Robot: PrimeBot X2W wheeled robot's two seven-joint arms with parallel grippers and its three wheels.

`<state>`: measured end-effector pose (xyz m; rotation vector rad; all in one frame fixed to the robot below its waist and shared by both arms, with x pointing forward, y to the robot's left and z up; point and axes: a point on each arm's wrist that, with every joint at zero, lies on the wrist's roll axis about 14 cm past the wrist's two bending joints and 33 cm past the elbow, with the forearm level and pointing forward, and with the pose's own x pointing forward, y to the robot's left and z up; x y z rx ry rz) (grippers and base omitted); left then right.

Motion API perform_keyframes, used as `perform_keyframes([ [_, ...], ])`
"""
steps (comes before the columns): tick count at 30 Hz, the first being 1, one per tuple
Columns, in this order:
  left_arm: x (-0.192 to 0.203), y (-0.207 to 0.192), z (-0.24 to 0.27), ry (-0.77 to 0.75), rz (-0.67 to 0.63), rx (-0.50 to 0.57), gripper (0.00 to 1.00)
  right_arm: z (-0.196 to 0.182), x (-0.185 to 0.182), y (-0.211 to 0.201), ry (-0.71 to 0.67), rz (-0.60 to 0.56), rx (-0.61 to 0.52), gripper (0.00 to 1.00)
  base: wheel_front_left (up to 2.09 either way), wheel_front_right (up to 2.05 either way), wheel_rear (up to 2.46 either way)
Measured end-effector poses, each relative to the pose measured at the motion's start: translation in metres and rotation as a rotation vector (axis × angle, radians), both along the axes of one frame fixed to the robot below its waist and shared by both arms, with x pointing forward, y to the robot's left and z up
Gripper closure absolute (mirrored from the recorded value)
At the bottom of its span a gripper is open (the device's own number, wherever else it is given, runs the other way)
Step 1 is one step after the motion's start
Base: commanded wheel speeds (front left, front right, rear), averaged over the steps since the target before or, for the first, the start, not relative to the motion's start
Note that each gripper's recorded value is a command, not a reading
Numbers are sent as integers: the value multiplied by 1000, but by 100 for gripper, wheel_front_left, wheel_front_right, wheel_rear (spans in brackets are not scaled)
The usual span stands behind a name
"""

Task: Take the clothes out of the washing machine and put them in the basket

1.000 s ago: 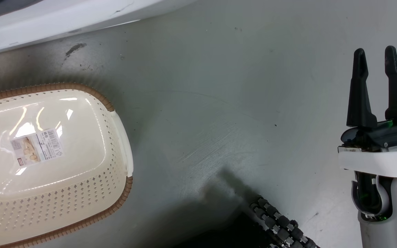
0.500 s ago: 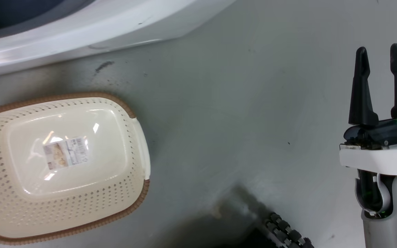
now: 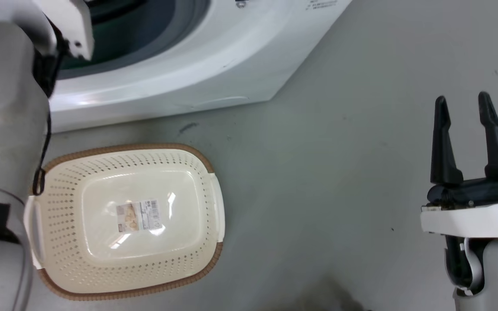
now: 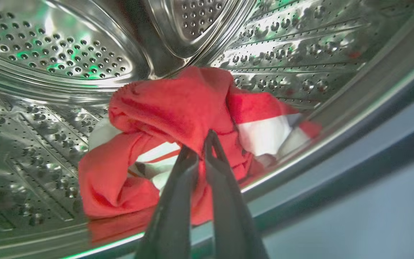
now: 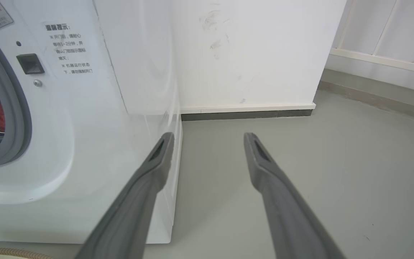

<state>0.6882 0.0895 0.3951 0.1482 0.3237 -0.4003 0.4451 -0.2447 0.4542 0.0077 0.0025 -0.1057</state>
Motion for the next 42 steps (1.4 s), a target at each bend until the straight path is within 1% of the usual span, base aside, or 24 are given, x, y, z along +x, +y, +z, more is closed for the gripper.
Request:
perform_keyframes([
  [5, -28, 4, 19, -59, 14, -61, 100, 13, -6, 11, -25, 30, 1, 0, 0, 0, 0],
  [14, -75, 12, 51, -130, 50, -132, 100, 38, -20, 24, -78, 62, -3, 0, 0, 0, 0],
  [21, -113, 17, 94, -250, 64, -203, 100, 52, -34, 34, -109, 89, -3, 0, 0, 0, 0],
  [24, -133, 18, 108, -291, 61, -217, 100, 57, -40, 40, -119, 103, -1, 0, 0, 0, 0],
  [31, -169, 29, 160, -437, 65, -240, 100, 68, -52, 50, -146, 131, 9, 0, 0, 0, 0],
  [42, -219, 42, 224, -587, 66, -228, 100, 76, -64, 59, -168, 158, 15, 0, 0, 0, 0],
])
